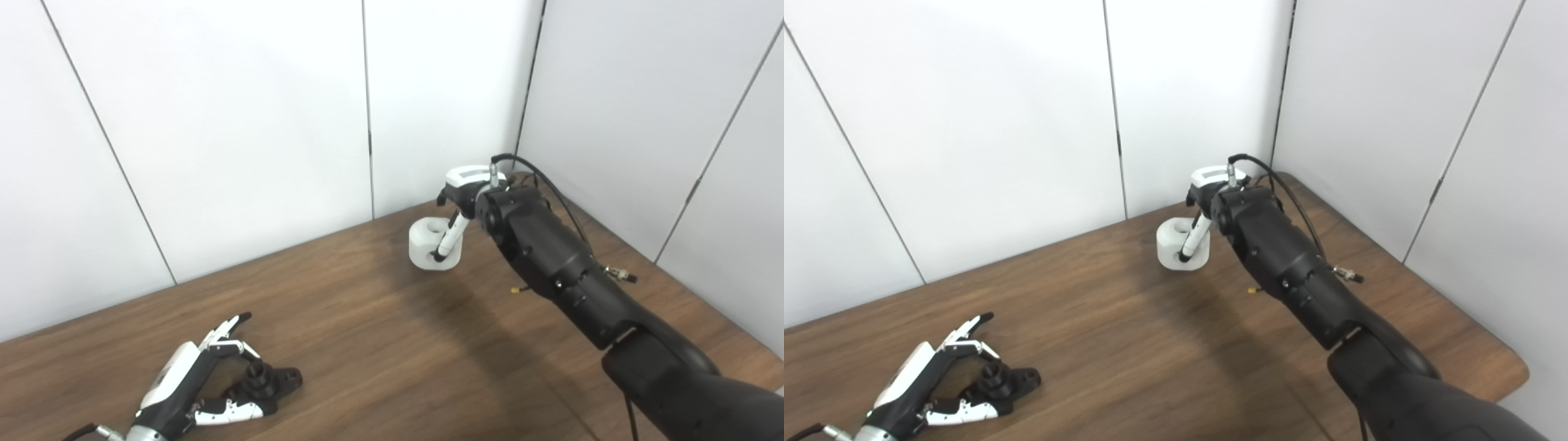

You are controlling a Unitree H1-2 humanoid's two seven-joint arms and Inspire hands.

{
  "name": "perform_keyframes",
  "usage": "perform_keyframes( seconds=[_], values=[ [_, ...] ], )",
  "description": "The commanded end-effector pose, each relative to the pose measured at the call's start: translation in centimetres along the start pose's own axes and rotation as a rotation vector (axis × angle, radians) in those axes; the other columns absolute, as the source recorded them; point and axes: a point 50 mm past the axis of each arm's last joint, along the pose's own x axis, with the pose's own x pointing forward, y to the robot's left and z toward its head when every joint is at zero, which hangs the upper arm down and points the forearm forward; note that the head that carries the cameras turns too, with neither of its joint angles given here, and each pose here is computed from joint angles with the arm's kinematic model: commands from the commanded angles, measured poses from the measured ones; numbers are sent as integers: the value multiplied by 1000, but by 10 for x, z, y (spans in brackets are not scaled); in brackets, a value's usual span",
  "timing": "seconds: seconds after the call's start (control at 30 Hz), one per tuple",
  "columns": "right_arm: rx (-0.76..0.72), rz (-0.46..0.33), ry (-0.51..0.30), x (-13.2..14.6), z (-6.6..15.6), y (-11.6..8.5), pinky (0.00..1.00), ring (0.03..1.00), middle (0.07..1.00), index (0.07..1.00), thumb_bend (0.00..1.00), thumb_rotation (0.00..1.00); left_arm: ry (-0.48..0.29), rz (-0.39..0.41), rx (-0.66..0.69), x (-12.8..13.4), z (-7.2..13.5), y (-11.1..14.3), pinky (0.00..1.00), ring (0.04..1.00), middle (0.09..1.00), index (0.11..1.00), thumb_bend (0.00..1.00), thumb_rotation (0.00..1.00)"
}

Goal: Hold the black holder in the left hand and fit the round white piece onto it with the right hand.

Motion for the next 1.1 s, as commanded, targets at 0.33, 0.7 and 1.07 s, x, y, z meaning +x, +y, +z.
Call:
perform_keyframes(
  seconds=[0.33, 0.7, 1.07],
  values=[
    [10, -176, 1, -1, -12, -24, 734, 893, 923, 771, 939, 334, 144, -158, -38, -46, -32, -52, 1000, 1000, 981, 483, 523, 52],
    [10, -168, -19, -1, -7, -19, 731, 890, 929, 789, 960, 344, 143, -157, -35, -47, -32, -51, 1000, 1000, 978, 483, 523, 53],
    [-4, -131, -35, 1, -2, -9, 714, 884, 926, 788, 997, 355, 138, -156, -48, -47, -31, -52, 1000, 1000, 980, 483, 523, 52]
  ],
)
